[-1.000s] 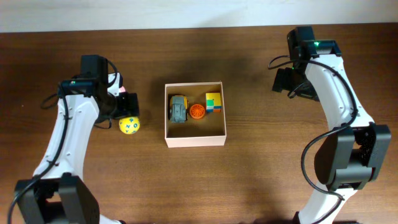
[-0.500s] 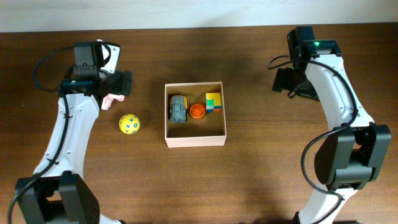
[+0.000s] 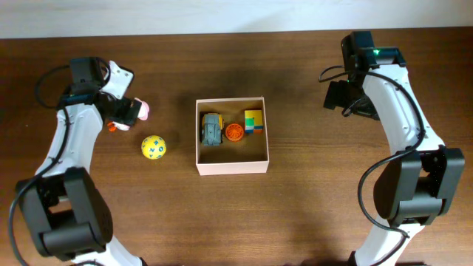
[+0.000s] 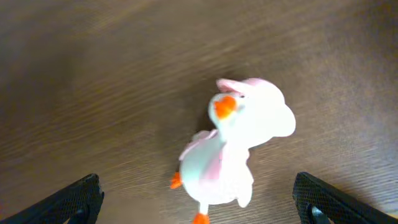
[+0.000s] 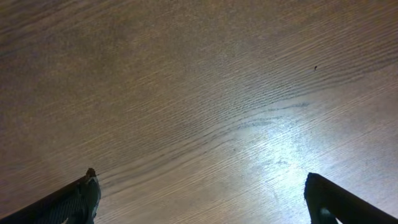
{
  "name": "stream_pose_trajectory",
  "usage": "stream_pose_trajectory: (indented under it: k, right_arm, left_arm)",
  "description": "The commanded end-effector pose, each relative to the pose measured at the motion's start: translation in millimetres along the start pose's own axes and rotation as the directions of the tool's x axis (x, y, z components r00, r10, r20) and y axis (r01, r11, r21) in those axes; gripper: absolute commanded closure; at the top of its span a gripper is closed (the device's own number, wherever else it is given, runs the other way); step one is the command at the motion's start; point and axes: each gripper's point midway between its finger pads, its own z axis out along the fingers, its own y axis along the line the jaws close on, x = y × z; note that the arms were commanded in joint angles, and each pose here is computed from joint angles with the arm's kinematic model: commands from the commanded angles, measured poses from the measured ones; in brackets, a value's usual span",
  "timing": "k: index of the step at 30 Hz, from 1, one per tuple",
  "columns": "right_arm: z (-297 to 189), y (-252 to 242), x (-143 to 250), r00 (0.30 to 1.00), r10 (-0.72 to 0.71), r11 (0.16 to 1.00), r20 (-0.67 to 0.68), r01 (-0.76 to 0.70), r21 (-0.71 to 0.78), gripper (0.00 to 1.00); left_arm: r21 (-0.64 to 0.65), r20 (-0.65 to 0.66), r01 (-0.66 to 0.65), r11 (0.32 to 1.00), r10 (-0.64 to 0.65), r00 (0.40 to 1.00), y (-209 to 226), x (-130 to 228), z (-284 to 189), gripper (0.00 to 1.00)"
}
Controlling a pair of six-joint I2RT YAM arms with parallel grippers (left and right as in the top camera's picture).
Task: Pack container
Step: 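Lower the left gripper over the duck and close on it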
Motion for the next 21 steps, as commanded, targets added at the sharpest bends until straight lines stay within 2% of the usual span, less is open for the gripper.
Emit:
stream_pose_trajectory:
  k: [1, 5, 21]
  right_arm:
    - [0, 1, 2, 1.000, 0.004, 1.000, -0.003, -0.004, -0.001, 0.01]
    - [0, 1, 2, 1.000, 0.004, 1.000, -0.003, -0.004, -0.001, 0.01]
    - [0, 1, 2, 1.000, 0.004, 1.000, -0.004, -0.004, -0.001, 0.01]
  left_arm:
    - [0.032, 0.013, -0.052, 0.998, 0.052, 0.999, -8, -5, 4, 0.01]
    - [0.048, -0.004, -0.124, 0.991, 0.125, 0.992, -12, 1, 11, 0.01]
    - [0.103, -0.059, -0.120, 0.987, 0.127, 0.990, -25, 20, 61, 0.01]
